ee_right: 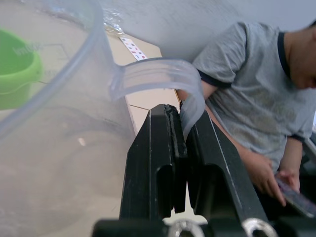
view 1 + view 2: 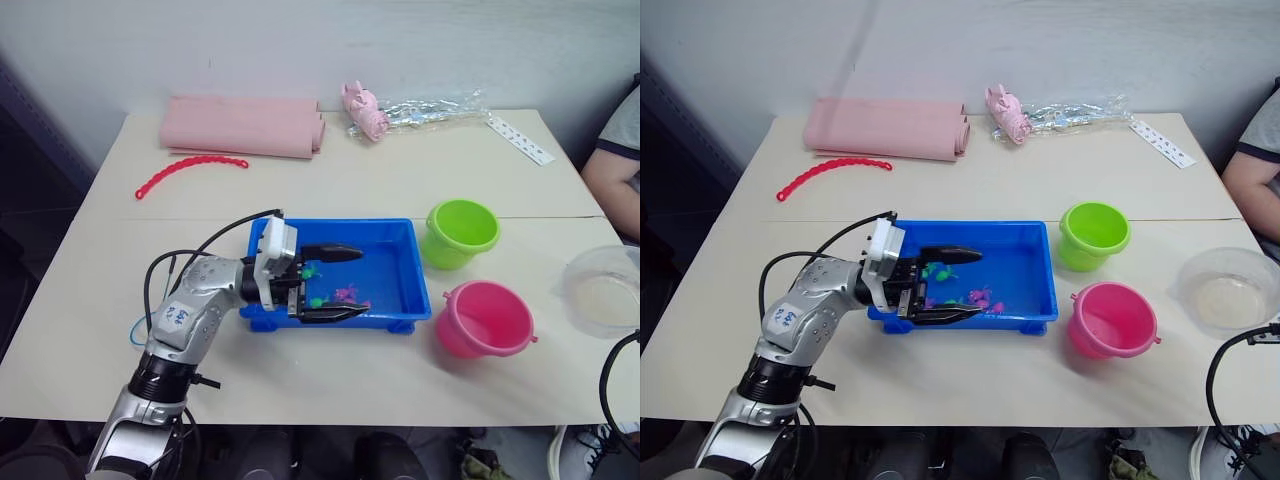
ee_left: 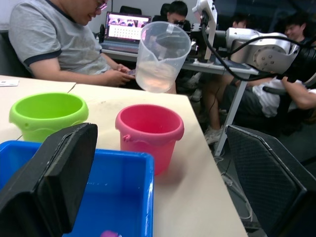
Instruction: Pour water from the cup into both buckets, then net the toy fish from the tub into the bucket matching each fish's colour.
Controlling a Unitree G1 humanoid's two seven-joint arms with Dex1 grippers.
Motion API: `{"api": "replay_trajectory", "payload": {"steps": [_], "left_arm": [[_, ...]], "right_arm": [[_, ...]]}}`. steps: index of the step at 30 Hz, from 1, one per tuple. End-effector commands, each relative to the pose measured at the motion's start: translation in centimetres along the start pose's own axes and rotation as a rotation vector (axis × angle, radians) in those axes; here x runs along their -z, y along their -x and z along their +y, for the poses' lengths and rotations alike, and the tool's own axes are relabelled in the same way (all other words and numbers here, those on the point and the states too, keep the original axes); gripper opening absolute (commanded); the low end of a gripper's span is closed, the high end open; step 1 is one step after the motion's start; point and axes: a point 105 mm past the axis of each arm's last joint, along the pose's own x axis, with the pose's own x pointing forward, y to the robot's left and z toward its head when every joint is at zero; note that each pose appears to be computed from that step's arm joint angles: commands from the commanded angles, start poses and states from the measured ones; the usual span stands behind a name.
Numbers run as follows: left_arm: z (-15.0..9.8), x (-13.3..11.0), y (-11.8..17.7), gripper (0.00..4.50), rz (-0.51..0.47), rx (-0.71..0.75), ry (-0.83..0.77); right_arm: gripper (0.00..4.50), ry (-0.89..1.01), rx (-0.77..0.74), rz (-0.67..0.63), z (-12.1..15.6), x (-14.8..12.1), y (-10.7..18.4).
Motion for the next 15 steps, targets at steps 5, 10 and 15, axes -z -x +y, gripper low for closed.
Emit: {"api": "replay_trajectory", "payload": {"steps": [5,10,15], "left_arm": [[-0.3,0.1,-0.9,4.50,0.003,0.056,-0.027],[-0.4,0.5,-1.0,4.50,0.022,0.064,-0.023],[-0.3,0.8,-1.2,4.50,0.029,0.055,-0.041]], "right_arm": [[0.04,0.266,-0.001,-0.064,-0.2,-2.6,0.3],[0.04,0.376,-0.005,-0.086,0.0,-2.9,0.1],[0.04,0.389,-0.008,-0.099,0.9,-2.6,-0.2]]}}
